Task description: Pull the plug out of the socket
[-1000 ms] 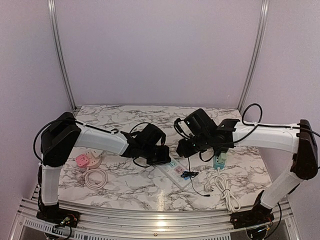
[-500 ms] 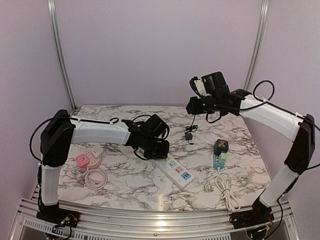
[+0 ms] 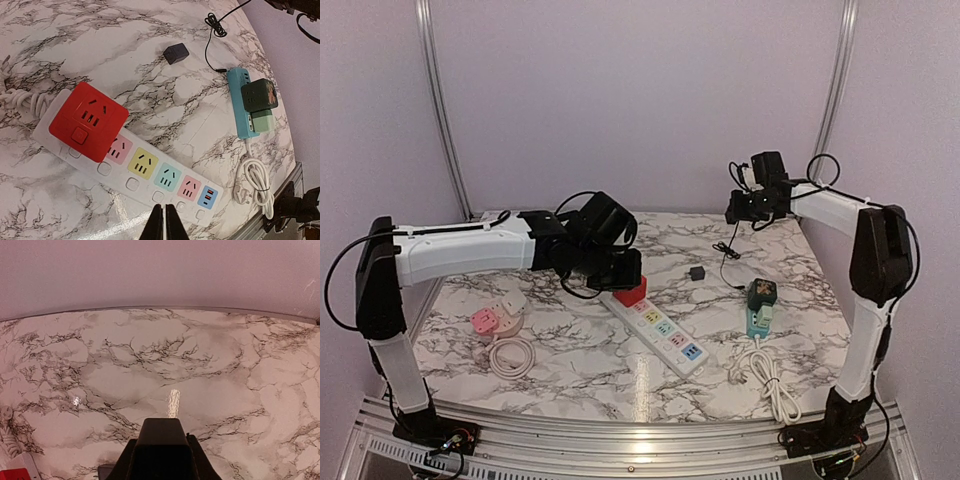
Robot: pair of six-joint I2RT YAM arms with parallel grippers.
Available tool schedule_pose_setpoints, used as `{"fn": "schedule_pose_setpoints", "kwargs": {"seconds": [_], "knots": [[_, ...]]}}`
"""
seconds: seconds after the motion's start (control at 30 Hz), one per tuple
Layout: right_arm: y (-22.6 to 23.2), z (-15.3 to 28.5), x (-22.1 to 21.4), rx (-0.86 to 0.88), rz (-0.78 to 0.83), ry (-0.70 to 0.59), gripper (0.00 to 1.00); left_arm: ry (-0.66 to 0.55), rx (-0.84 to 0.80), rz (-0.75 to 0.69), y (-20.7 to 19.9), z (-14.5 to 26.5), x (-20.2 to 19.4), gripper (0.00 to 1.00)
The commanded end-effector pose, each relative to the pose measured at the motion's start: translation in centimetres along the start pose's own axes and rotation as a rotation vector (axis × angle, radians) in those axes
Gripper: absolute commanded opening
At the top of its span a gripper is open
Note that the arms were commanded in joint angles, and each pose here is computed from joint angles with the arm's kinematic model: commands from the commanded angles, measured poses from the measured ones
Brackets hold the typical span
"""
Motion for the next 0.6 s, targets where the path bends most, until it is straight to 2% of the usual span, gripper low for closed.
{"fn": "schedule_pose_setpoints", "kwargs": {"seconds": [0.0, 0.2, 0.4, 0.57], "knots": [[-1.1, -1.3, 1.7, 0.106, -0.058, -0.037, 0.12, -0.01, 0.073, -0.026, 1.7, 1.7, -0.7, 0.07], [-3.0, -5.2, -0.6, 0.234, -0.155, 0.023, 0.12, -0.037, 0.076, -0.02, 2.2, 2.9, -0.7, 0.08], [-3.9, -8.0, -2.9, 0.292, -0.213, 0.072, 0.12, -0.05, 0.069, -0.008, 2.2, 3.2, -0.7, 0.09], [-5.2, -9.2, -4.8, 0.318, -0.266, 0.102, 0.18, -0.057, 0.054, 0.003, 2.0, 3.1, -0.6, 0.1]]}}
Point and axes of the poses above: each gripper's point midway between its finger pads, its own z axis back along the fingers, its own y axis along the line the jaws close on, x = y × z, the point moved 6 cm from there along z, back along the fingers, and after that the axes turned 5 degrees about z, right-handed, at the moved point
